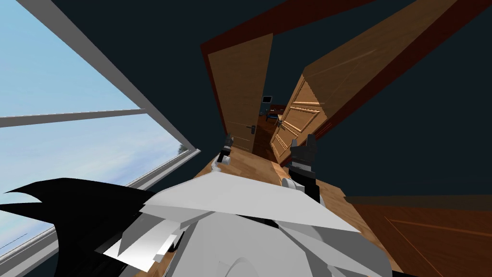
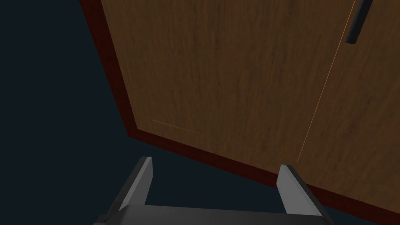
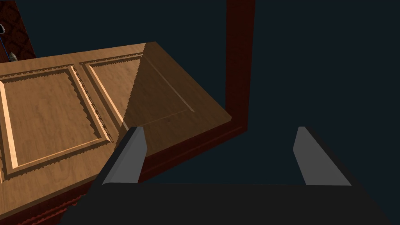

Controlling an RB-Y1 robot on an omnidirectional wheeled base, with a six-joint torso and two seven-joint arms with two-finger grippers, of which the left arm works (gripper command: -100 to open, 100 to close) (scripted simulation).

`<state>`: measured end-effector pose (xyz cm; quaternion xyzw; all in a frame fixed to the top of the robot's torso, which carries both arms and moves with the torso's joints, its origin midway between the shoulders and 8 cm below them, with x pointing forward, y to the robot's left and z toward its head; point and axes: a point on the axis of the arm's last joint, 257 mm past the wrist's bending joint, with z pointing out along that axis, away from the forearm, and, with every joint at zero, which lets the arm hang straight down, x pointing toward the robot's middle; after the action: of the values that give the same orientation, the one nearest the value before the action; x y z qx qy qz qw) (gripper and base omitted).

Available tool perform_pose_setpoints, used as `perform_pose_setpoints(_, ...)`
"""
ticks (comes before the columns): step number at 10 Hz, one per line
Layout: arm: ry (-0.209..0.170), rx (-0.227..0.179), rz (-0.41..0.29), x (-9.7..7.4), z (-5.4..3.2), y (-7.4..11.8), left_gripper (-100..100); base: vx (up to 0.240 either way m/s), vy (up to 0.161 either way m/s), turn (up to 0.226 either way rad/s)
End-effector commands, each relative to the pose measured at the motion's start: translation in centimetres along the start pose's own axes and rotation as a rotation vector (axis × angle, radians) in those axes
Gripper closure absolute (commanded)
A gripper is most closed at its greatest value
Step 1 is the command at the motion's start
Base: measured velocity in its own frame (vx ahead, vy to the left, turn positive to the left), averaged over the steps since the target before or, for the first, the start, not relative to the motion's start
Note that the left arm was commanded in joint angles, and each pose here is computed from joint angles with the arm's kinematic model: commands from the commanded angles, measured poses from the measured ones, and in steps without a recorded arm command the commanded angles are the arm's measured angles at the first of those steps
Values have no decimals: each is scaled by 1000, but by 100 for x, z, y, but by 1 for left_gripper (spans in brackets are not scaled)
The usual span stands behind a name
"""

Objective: Push the door open

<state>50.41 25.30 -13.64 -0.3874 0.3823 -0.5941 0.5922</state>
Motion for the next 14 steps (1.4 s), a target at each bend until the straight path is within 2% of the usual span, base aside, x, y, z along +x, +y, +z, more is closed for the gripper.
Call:
perform_pose_setpoints(1,7,-28,-5,38,43,146,-100,104,8,-52)
perform_pose_setpoints(2,12,-44,-7,64,72,237,-100,104,6,-39)
perform_pose_setpoints(3,12,-49,-7,62,64,260,-100,64,4,-14)
perform_pose_setpoints(6,26,-93,-13,146,151,511,-100,73,6,-43)
perform_pose_setpoints(7,26,-96,-13,145,147,522,-100,64,7,-12)
perform_pose_setpoints(9,36,-122,-17,205,205,666,-100,70,7,-34)
perform_pose_setpoints(10,35,-127,-17,203,196,685,-100,62,2,-21)
perform_pose_setpoints(13,50,-162,-21,296,284,873,-100,78,7,-39)
perform_pose_setpoints(14,49,-172,-20,291,263,917,-100,64,14,-18)
